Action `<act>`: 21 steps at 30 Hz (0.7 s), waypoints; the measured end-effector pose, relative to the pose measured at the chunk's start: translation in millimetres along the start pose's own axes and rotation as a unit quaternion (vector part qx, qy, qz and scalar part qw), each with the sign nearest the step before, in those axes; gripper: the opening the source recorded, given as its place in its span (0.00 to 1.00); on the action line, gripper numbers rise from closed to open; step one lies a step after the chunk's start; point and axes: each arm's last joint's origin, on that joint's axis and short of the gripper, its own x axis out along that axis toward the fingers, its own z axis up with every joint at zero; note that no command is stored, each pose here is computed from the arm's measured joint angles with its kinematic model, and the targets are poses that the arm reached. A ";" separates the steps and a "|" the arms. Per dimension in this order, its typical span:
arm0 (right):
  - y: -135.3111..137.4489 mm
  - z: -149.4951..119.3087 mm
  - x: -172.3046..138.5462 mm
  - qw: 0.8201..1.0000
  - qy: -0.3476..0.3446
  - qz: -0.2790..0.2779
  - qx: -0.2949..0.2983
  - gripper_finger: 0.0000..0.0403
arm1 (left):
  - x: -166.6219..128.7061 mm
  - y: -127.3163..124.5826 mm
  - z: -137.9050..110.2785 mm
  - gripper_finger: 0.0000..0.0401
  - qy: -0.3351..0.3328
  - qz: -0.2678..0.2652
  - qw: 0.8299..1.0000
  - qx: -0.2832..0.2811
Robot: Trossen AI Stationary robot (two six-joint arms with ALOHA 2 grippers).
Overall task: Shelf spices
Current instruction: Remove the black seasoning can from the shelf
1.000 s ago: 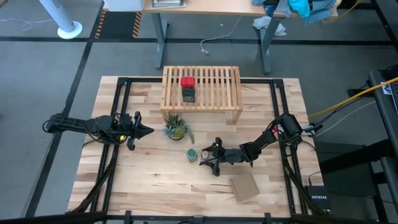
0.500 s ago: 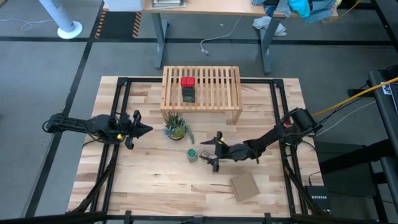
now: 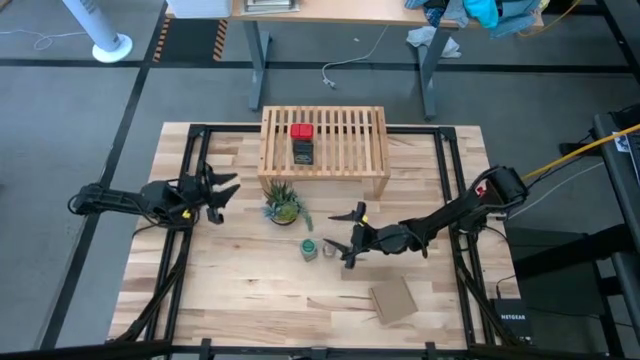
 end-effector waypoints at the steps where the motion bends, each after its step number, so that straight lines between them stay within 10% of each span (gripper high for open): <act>1: -2.5 0.7 1.0 1.000 -0.001 -0.004 0.002 0.72 | 0.4 1.4 1.8 0.43 -0.009 0.008 1.000 0.001; 14: -44.1 2.6 27.4 0.998 -0.020 0.041 0.050 0.72 | 17.0 8.5 -1.8 0.46 0.016 0.001 1.000 0.012; 21: -53.5 11.9 36.8 0.996 -0.038 0.055 0.056 0.72 | 44.6 7.8 40.3 0.46 0.012 -0.010 0.998 0.053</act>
